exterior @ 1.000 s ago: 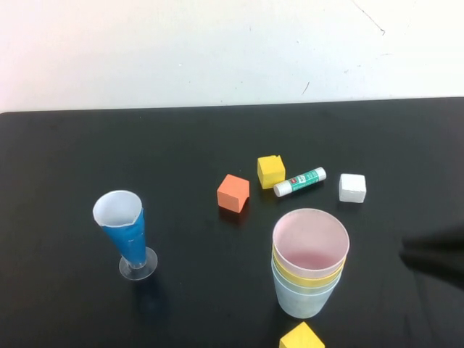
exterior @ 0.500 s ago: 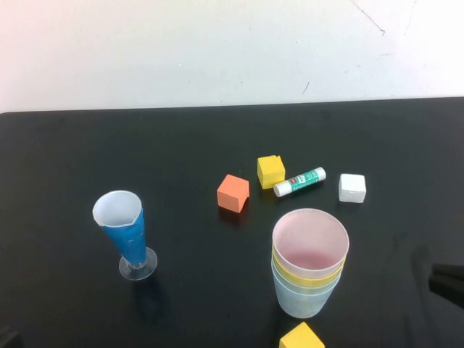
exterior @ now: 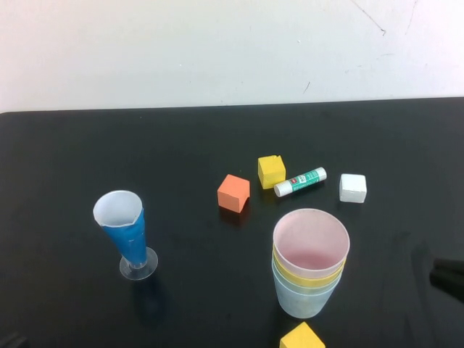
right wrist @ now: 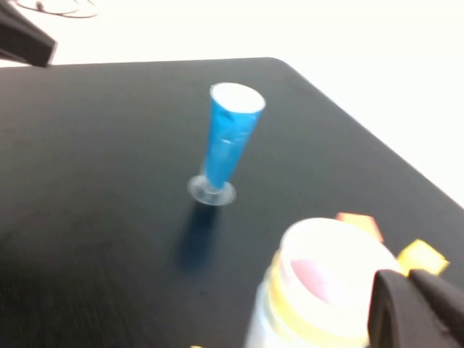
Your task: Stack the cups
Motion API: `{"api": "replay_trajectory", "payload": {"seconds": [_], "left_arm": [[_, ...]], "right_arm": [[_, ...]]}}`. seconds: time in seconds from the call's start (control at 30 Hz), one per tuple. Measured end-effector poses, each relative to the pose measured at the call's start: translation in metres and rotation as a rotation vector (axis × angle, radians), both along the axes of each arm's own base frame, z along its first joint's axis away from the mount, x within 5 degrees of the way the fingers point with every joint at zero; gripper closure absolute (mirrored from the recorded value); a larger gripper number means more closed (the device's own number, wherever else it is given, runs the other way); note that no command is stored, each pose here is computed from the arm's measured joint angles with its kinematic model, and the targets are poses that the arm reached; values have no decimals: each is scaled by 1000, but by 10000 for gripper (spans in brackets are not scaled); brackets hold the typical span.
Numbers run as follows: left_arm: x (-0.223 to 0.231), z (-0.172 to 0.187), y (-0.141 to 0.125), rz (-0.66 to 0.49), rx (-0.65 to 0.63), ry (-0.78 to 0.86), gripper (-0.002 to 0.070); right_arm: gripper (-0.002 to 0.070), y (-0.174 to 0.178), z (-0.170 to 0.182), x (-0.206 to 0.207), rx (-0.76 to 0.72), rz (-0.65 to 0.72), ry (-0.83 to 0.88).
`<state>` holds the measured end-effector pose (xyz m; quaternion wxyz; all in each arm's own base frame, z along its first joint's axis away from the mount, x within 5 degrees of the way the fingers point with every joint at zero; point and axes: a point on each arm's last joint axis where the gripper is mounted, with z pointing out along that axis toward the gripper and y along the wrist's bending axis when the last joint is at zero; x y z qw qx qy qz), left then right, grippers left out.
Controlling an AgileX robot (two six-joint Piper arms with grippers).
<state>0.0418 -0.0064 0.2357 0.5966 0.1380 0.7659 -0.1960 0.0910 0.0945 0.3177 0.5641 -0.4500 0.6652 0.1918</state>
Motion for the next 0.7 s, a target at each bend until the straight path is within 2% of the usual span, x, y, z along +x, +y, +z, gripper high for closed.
{"api": "replay_trajectory", "payload": {"seconds": [0.2, 0.47, 0.7], "left_arm": [[0, 0, 0, 0, 3, -2, 676], [0, 0, 0, 0, 7, -5, 676], [0, 0, 0, 0, 7, -5, 676]], "right_arm": [[666, -9, -19, 13, 19, -169, -59], [666, -40, -83, -3, 58, -371, -17], [666, -75, -130, -21, 128, -704, 79]]}}
